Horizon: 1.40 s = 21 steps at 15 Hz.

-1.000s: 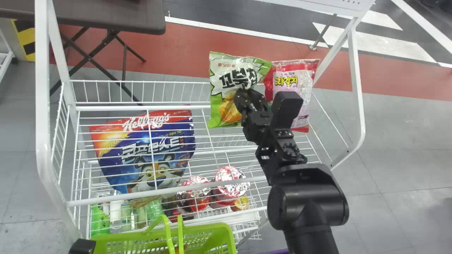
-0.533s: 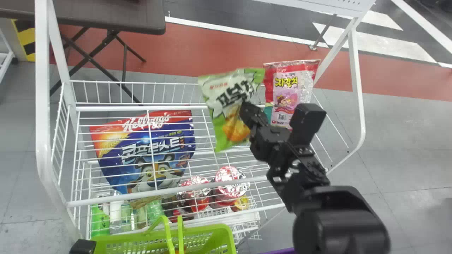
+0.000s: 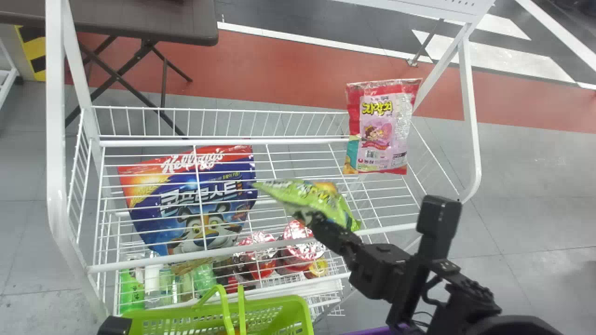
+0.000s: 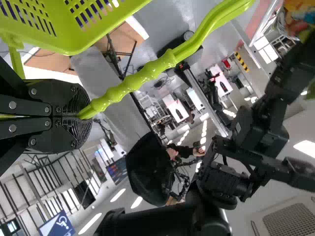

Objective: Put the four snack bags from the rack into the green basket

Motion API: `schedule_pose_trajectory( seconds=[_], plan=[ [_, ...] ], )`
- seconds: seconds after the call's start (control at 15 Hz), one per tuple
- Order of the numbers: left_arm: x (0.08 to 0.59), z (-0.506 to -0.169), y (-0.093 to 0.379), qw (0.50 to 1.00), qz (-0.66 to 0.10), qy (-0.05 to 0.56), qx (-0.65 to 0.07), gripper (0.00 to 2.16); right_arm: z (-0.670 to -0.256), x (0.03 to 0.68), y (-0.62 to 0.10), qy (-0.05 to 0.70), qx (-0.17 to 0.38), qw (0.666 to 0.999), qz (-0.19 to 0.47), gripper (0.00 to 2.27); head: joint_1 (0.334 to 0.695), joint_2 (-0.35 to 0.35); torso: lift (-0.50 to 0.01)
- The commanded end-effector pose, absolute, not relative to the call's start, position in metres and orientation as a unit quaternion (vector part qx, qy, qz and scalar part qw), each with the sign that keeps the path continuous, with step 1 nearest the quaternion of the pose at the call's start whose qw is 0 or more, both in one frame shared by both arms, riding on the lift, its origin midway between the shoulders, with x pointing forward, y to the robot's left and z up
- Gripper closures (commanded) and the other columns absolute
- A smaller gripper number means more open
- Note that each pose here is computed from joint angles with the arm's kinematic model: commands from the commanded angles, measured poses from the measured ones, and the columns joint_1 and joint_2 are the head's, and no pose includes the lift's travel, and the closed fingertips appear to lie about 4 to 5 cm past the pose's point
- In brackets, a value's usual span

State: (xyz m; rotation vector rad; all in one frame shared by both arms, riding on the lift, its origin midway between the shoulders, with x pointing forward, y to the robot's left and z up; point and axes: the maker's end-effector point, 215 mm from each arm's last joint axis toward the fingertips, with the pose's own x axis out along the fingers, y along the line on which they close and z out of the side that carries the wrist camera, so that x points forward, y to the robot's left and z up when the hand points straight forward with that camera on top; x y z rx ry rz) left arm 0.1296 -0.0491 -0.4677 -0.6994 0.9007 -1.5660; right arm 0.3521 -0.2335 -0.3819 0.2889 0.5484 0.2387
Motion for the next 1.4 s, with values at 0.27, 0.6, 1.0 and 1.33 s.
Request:
schedule_pose_trajectory(
  seconds=[0.27, 0.6, 1.0, 1.33],
  plan=[
    [0.126, -0.470, -0.052, 0.567, -0.664, 0.387, -0.296, 2.12, -0.365, 0.303, -0.214, 0.303, 0.206, 0.915, 0.167, 2.14, 0.695, -0.350, -0.006],
    [0.128, -0.472, -0.054, 0.571, -0.661, 0.388, -0.294, 2.12, -0.348, 0.250, -0.209, 0.353, 0.248, 0.878, 0.209, 2.15, 0.695, -0.350, -0.006],
    [0.129, -0.470, -0.056, 0.570, -0.664, 0.386, -0.293, 2.12, -0.386, 0.184, -0.215, 0.464, 0.301, 0.809, 0.196, 2.16, 0.695, -0.350, -0.006],
    [0.130, -0.470, -0.056, 0.570, -0.663, 0.387, -0.293, 2.12, -0.445, 0.164, -0.211, 0.518, 0.332, 0.770, 0.169, 2.16, 0.695, -0.350, -0.006]
  ],
)
